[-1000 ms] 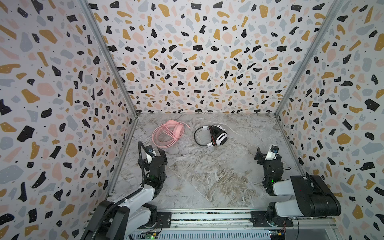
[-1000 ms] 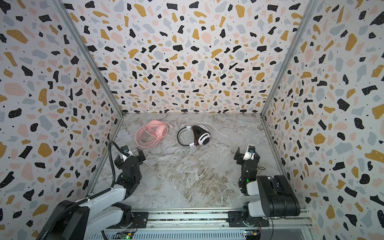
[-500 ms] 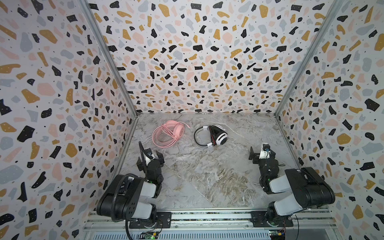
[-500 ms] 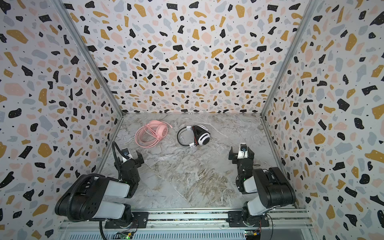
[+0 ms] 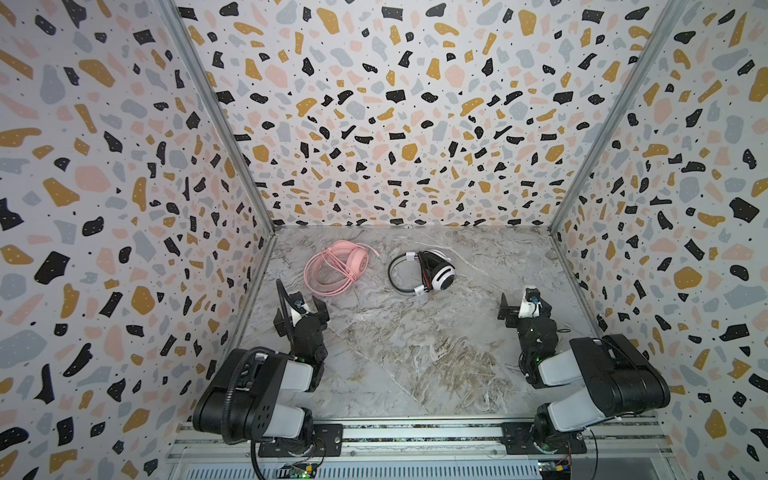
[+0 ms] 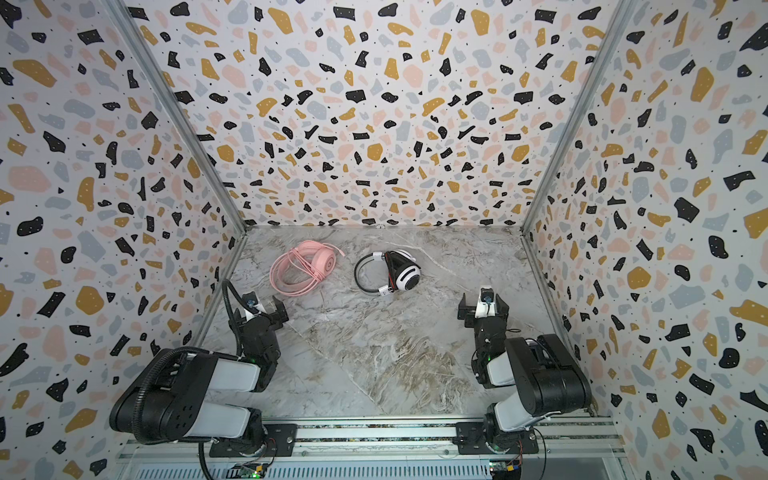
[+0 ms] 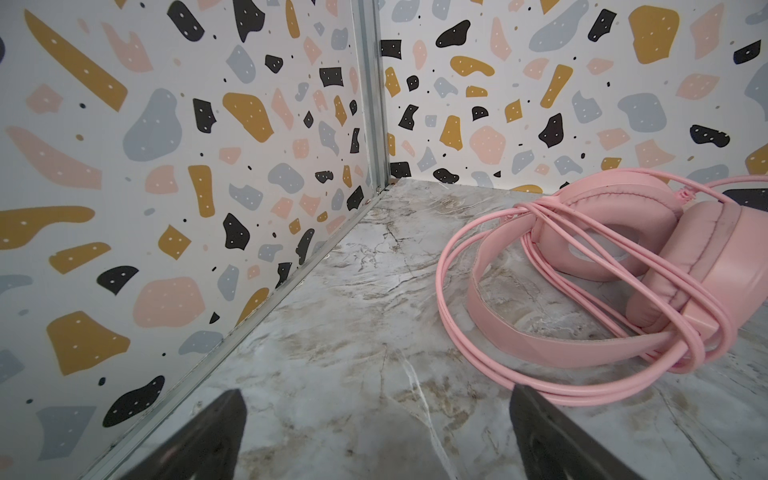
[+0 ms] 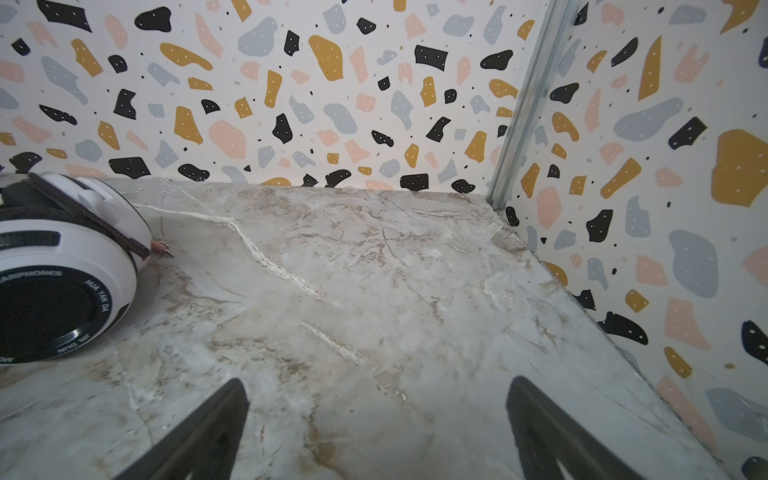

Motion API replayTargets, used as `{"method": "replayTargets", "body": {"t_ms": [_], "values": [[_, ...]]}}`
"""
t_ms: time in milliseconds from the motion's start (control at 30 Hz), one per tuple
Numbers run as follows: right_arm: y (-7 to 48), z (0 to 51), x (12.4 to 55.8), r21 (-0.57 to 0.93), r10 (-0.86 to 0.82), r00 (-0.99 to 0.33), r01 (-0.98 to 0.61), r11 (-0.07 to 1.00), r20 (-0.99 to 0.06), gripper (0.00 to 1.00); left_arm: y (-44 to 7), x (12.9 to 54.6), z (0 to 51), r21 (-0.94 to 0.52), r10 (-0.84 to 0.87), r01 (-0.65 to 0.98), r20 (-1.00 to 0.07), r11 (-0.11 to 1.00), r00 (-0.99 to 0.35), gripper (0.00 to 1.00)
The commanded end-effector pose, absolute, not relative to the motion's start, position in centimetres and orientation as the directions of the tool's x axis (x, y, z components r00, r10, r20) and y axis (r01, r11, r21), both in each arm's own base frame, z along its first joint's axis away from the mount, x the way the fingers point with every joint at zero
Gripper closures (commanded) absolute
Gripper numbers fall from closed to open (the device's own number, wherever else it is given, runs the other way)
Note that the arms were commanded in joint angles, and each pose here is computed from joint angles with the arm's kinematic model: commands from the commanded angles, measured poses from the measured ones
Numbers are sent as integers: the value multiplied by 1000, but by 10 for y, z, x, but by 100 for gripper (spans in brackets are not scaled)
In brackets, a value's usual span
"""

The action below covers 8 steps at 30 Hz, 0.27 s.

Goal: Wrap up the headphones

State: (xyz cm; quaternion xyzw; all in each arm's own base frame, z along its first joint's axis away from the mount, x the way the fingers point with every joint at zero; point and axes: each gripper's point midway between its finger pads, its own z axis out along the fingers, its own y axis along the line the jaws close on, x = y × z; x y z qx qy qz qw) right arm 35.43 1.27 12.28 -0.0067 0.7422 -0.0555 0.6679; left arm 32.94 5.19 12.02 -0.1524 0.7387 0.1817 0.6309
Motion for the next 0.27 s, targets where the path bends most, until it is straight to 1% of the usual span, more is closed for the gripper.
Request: {"method": "replayTargets", "body": {"t_ms": [0,233], "values": [[14,134,360,-96,-91,-72,67,993,-993,1,53,334,138,32,-9,-464,-996,885,-86,0],[14,133,361,-88,-83,-78,50,995,-993,1,54,334,139,32,-9,-466,-996,884,-85,0]]}}
